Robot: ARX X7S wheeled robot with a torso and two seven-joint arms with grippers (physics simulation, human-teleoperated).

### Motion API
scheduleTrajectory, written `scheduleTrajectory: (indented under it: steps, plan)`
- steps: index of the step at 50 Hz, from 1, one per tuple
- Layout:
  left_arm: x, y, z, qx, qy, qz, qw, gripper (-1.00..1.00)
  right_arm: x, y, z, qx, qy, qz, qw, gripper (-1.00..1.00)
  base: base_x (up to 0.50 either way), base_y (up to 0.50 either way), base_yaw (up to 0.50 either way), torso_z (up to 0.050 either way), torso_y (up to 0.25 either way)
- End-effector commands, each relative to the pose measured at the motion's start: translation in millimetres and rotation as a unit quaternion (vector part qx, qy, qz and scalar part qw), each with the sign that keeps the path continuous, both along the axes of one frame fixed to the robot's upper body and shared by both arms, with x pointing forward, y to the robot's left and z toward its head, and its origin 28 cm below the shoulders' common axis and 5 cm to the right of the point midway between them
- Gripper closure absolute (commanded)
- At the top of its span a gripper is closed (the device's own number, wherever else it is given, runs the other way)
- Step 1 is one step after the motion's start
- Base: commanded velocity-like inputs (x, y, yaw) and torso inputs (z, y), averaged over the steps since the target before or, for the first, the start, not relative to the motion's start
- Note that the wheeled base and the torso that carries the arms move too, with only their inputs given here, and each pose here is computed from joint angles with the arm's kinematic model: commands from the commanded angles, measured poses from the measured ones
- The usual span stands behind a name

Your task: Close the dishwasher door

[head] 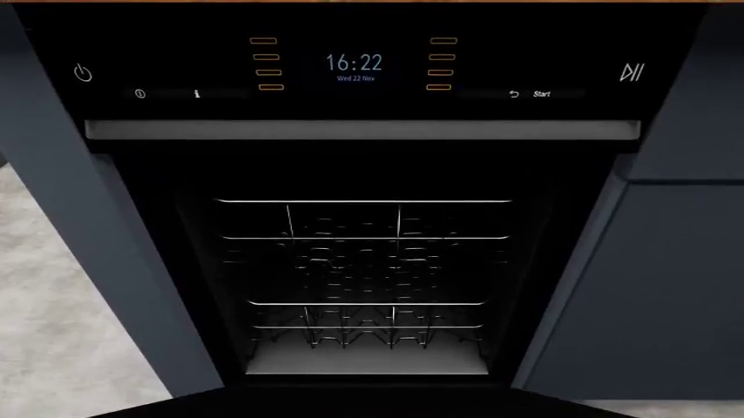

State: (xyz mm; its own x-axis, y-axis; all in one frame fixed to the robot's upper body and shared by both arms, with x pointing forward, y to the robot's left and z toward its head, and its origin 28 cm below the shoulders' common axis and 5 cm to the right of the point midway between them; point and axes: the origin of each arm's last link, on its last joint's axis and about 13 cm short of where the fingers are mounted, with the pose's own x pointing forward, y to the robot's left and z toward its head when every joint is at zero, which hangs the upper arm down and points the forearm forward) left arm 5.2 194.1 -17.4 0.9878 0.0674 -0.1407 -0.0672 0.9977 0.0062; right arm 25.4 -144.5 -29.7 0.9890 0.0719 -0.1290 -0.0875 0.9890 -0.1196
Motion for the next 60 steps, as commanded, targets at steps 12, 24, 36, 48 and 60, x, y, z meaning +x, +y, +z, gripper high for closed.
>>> scheduleTrajectory:
  steps: [12,24,36,48,60]
  plan:
    - [35,6.1,-6,0.019,0.026,-0.004,0.999,-1.0,23,6.6,-10,-0.016,0.006,0.005,1.0,-1.0,0.0,0.0,0.0,0.0,0.0]
    - [36,5.3,-5,0.018,0.022,-0.004,1.0,-1.0,25,6.3,-8,-0.013,0.009,0.004,1.0,-1.0,0.0,0.0,0.0,0.0,0.0]
    - [36,5.3,-4,0.018,0.022,-0.004,1.0,-1.0,25,6.3,-8,-0.013,0.009,0.004,1.0,-1.0,0.0,0.0,0.0,0.0,0.0]
    - [40,5.1,-6,0.012,0.016,-0.001,1.0,-1.0,29,7.0,-12,-0.012,0.015,0.003,1.0,-1.0,0.0,0.0,0.0,0.0,0.0]
    - [56,4.0,-2,0.012,-0.005,-0.004,1.0,-1.0,38,8.4,-15,-0.008,0.01,-0.006,1.0,-1.0,0.0,0.0,0.0,0.0,0.0]
